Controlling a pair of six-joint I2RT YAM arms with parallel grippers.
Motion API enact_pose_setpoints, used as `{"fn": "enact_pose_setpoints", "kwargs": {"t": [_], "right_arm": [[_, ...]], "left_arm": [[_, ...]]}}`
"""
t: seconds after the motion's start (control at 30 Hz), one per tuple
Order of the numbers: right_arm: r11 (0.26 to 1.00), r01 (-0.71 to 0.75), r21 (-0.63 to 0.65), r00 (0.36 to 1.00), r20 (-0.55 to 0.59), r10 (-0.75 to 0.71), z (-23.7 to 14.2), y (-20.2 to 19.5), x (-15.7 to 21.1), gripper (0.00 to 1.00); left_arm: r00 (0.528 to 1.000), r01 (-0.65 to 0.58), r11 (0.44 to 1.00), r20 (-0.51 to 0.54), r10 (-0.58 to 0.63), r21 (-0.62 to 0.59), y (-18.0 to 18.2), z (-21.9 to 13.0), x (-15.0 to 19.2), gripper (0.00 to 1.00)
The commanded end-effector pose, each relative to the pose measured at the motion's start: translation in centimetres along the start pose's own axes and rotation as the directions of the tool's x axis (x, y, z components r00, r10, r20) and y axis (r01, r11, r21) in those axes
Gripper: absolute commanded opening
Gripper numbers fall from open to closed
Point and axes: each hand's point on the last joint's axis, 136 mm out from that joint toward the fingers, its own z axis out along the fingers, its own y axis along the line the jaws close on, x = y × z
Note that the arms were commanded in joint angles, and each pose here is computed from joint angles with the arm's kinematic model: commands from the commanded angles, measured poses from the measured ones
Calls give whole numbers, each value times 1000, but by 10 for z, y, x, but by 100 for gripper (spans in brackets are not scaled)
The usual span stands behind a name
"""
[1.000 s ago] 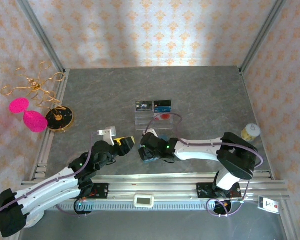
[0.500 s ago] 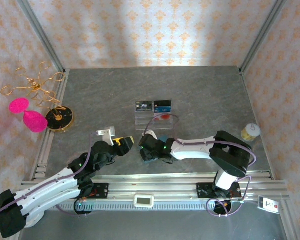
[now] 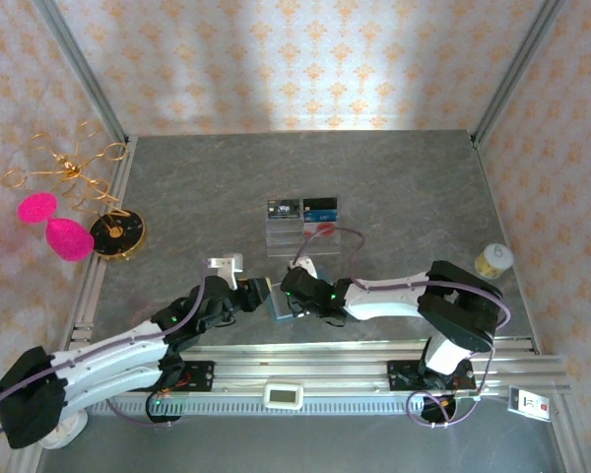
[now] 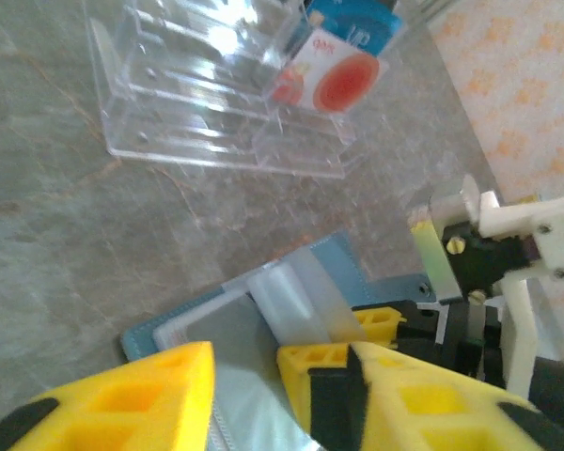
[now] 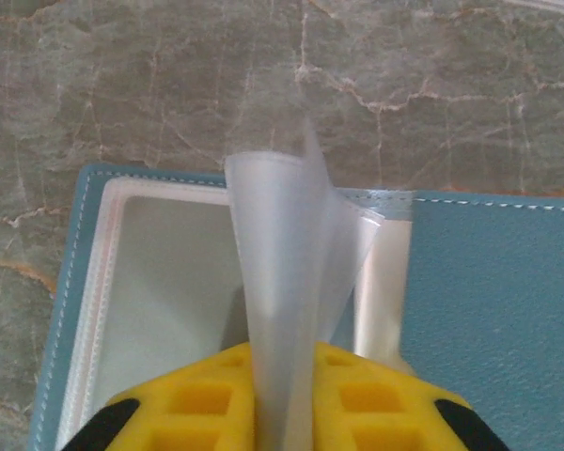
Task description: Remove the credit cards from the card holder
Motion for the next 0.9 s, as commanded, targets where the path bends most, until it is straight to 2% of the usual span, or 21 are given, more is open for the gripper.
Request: {"fn": "enact_pose_setpoints", "kwargs": {"t": [0.0, 0.07, 0.2, 0.27, 0.37, 0.43, 0.5, 0.57, 0.67, 0.87], "right_arm": [[995, -95, -15, 995, 14, 95, -5, -4, 5, 8], [990, -136, -34, 990, 24, 137, -7, -4, 6, 3], [981, -188, -55, 981, 32, 190, -8, -5, 9, 3], [978, -199, -56, 979, 27, 201, -7, -6, 11, 3], [973, -220, -70, 975, 26, 223, -6, -7, 14, 4], [970, -234, -61, 971, 28, 236, -6, -10, 15, 6], [966, -254, -41, 966, 38, 255, -8, -15, 15, 10], [962, -274, -5, 960, 60, 274, -10, -23, 13, 16], [951, -305, 59, 950, 96, 298, -17, -40, 14, 22], [932, -330, 149, 941, 131, 312, -31, -70, 25, 26]], "left_arm": [[1000, -5, 993, -20, 7, 116, -27, 8, 8, 29], [999, -7, 993, -52, 13, 119, -30, 16, 18, 20], [994, 10, 991, -112, 5, 132, -33, 31, 36, 5], [991, 18, 993, -131, -2, 116, -28, 36, 43, 1], [985, 13, 996, -171, 1, 85, -21, 44, 54, 0], [981, -1, 1000, -196, 5, 21, -9, 48, 61, 0], [974, -40, 996, -224, 21, -80, 10, 50, 67, 0], [971, -64, 990, -239, 32, -129, 22, 48, 71, 0], [961, -98, 982, -270, 50, -165, 34, 45, 78, 0], [951, -129, 975, -302, 69, -183, 41, 43, 84, 0]]}}
